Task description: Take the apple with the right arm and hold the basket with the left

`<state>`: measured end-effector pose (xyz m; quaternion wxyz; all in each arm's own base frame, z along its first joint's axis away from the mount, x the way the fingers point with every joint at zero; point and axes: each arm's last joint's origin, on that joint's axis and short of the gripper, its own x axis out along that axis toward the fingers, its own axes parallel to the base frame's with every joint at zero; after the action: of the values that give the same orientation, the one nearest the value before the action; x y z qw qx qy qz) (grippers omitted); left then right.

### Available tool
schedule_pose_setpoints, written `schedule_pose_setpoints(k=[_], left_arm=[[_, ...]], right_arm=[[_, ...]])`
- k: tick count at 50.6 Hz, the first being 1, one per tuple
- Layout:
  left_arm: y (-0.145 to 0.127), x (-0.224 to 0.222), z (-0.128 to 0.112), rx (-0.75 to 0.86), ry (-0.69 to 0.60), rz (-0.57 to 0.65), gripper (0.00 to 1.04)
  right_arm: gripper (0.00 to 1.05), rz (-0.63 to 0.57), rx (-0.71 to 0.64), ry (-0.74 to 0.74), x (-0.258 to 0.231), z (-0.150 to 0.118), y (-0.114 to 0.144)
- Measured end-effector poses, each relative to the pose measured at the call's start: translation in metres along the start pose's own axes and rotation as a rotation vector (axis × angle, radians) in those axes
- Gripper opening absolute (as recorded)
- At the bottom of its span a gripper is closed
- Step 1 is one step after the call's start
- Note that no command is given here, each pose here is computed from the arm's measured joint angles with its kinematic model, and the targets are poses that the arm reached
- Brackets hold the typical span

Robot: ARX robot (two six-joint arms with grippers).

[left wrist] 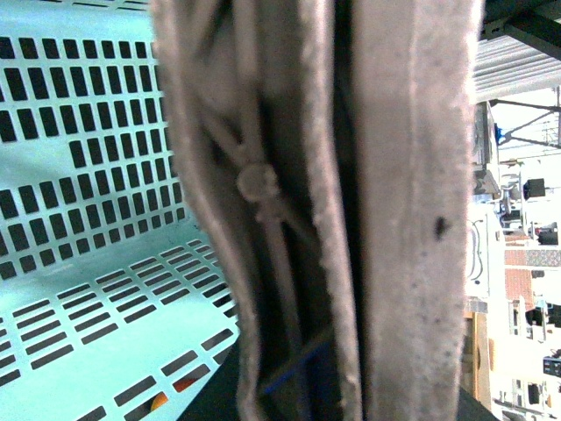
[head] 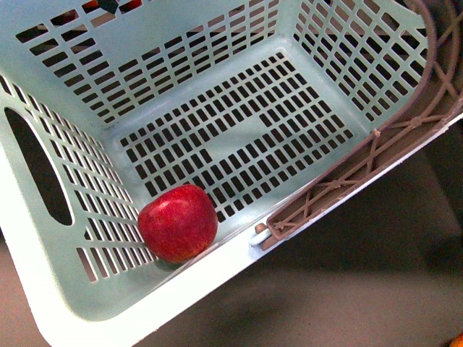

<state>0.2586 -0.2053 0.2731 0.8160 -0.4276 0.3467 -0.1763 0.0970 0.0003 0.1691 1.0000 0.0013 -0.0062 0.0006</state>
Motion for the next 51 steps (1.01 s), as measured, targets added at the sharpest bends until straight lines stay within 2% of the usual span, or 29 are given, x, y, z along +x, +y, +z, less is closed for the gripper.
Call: schedule_pose_setpoints(k=[4, 7, 13, 18, 34, 44, 51], left_arm=[[0.0, 0.0, 0.0, 0.001, 0.001, 0.0, 0.16], [-0.001, 0.0, -0.001, -0.004, -0.016, 0.006, 0.16], [-0.004, -0.001, 0.001, -0.15, -0.341, 0.09, 0.16], [0.002, -0.004, 0.015, -0.214, -0.459, 0.126, 0.16], [0.044, -0.012, 0.073, -0.43, -0.551, 0.197, 0.16], [0.093, -0.003, 0.107, -0.558, -0.602, 0.303, 0.16], [0.128, 0.014, 0.122, -0.593, -0.624, 0.411, 0.16]], right_arm=[[0.95, 0.0, 0.0, 0.0, 0.0, 0.0, 0.0], [0.97, 0.0, 0.0, 0.0, 0.0, 0.0, 0.0], [0.96, 0.002, 0.0, 0.0, 0.0, 0.0, 0.0], [0.96, 0.0, 0.0, -0.001, 0.0, 0.0, 0.0], [0.96, 0.002, 0.0, -0.001, 0.0, 0.0, 0.0], [0.96, 0.001, 0.0, -0.001, 0.0, 0.0, 0.0], [0.96, 0.0, 0.0, -0.001, 0.0, 0.0, 0.0]])
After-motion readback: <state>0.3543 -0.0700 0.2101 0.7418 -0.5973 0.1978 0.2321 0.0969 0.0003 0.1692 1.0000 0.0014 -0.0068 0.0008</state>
